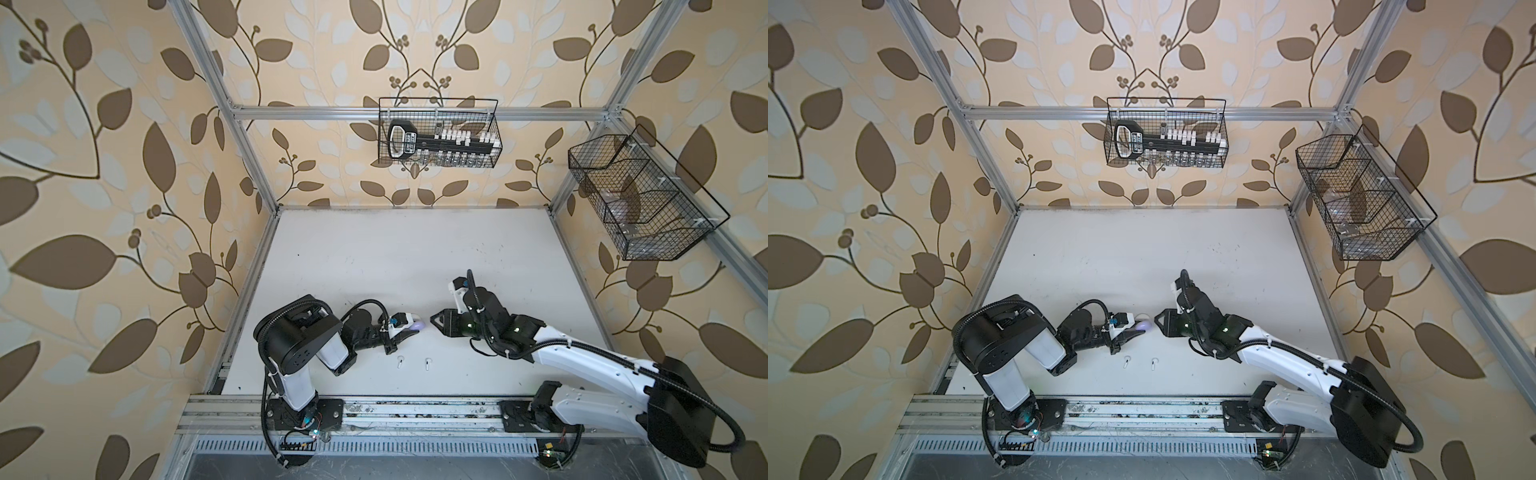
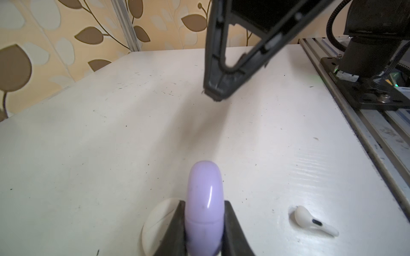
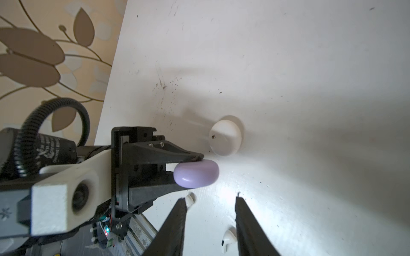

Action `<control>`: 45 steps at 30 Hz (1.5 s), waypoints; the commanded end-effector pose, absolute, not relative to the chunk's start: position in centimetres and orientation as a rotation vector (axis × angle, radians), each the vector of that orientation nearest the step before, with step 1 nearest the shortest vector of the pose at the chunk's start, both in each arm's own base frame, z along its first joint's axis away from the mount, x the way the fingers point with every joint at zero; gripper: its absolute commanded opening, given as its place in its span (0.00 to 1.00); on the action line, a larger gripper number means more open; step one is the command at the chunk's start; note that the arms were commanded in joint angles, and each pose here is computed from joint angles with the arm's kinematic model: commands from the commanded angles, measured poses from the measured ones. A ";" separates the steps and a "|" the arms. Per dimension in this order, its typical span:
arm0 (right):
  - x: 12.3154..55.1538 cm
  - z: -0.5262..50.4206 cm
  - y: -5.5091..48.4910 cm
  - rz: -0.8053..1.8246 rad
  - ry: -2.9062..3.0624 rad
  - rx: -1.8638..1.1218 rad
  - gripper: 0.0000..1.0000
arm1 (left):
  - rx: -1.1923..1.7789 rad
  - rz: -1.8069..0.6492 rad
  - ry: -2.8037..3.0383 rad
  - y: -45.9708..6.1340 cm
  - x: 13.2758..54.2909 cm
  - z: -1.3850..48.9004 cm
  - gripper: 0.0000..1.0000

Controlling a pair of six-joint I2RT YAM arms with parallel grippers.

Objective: Insert wireless bluetooth earbuds into charging case
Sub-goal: Close the charging case, then place the charging case at the center of the table.

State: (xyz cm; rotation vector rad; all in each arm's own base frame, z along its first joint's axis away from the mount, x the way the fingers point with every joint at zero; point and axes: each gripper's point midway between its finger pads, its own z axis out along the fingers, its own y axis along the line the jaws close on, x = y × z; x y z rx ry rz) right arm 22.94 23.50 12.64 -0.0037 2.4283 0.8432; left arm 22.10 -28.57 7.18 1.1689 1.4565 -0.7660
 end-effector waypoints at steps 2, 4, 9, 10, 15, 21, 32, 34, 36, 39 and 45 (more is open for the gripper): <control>22.3 11.8 19.1 0.693 2.422 0.121 0.43 | 1.059 -0.742 1.408 -28.9 24.2 10.1 0.12; 21.8 11.6 17.3 0.651 2.410 0.158 0.45 | 1.038 -0.762 1.417 -29.0 24.4 10.4 0.13; 20.5 11.1 15.0 0.645 2.386 0.218 0.46 | 1.022 -0.876 1.522 -30.6 25.2 11.4 0.14; 20.3 11.0 14.7 0.647 2.383 0.226 0.46 | 1.025 -0.910 1.555 -31.1 25.4 11.8 0.14; 19.5 10.8 13.8 0.634 2.381 0.247 0.46 | 0.941 -1.030 1.634 -33.2 27.4 14.7 0.13; 19.1 10.8 13.2 0.639 2.365 0.264 0.46 | 0.839 -1.148 1.865 -35.9 30.4 14.2 0.13; 18.5 10.8 12.2 0.639 2.343 0.304 0.45 | 0.492 -1.376 2.141 -38.9 34.0 11.7 0.13; 18.4 10.7 12.2 0.642 2.345 0.307 0.45 | 0.438 -1.396 2.172 -39.2 34.5 11.1 0.13; 18.3 10.6 12.3 0.645 2.350 0.306 0.45 | 0.373 -1.400 2.205 -39.3 35.1 10.4 0.13; 18.2 10.7 12.4 0.641 2.346 0.299 0.45 | 0.297 -1.401 2.283 -39.6 35.8 8.8 0.13; 17.9 10.8 12.4 0.622 2.348 0.290 0.44 | 0.221 -1.370 2.395 -39.6 36.2 6.2 0.13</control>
